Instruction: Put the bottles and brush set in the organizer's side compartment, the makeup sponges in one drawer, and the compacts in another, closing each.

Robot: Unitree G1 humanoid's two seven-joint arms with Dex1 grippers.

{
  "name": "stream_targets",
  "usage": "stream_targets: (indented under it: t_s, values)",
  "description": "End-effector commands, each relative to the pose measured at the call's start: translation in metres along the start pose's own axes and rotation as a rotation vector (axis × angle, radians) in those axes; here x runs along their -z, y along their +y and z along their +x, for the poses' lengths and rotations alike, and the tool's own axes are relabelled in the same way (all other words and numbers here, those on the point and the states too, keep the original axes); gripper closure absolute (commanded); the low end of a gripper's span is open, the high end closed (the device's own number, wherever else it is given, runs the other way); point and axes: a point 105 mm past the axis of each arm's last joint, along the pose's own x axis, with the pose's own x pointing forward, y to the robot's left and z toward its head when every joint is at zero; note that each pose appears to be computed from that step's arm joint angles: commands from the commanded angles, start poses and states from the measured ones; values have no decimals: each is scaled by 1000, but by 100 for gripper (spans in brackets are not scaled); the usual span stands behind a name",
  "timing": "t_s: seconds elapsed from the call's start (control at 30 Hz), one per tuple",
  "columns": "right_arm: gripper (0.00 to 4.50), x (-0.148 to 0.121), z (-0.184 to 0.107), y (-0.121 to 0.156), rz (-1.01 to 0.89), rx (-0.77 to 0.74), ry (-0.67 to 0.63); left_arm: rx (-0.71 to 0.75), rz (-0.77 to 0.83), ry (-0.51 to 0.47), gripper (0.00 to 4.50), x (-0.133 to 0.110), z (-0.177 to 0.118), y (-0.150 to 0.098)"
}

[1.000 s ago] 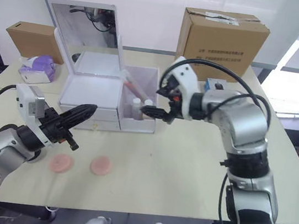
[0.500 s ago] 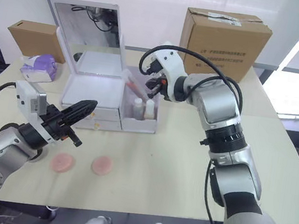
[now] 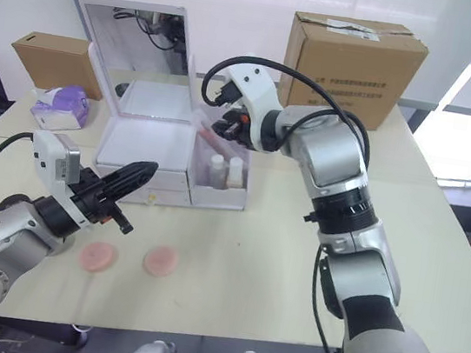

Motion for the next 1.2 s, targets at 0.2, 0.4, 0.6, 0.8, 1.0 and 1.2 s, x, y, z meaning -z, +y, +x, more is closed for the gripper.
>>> stream_targets:
  t_s: [0.2, 0.4, 0.6, 0.8, 1.0, 1.2]
  values:
    - [293, -19, 18, 4, -61, 6, -48, 14, 40, -40, 450, -9, 0, -1]
    - [293, -23, 17, 0, -72, 19, -52, 8, 41, -36, 450, -5, -5, 0]
    - [293, -49, -13, -18, -60, 60, -114, 7, 38, -31, 450, -1, -8, 2]
    - [293, -43, -39, 14, 12, -122, -69, 28, 31, -28, 450, 2, -5, 3]
    - [310, -31, -37, 37, 57, -191, -38, 42, 30, -31, 450, 3, -3, 3]
    - [445, -9, -6, 35, 129, -163, -16, 43, 36, -34, 450, 2, -2, 5]
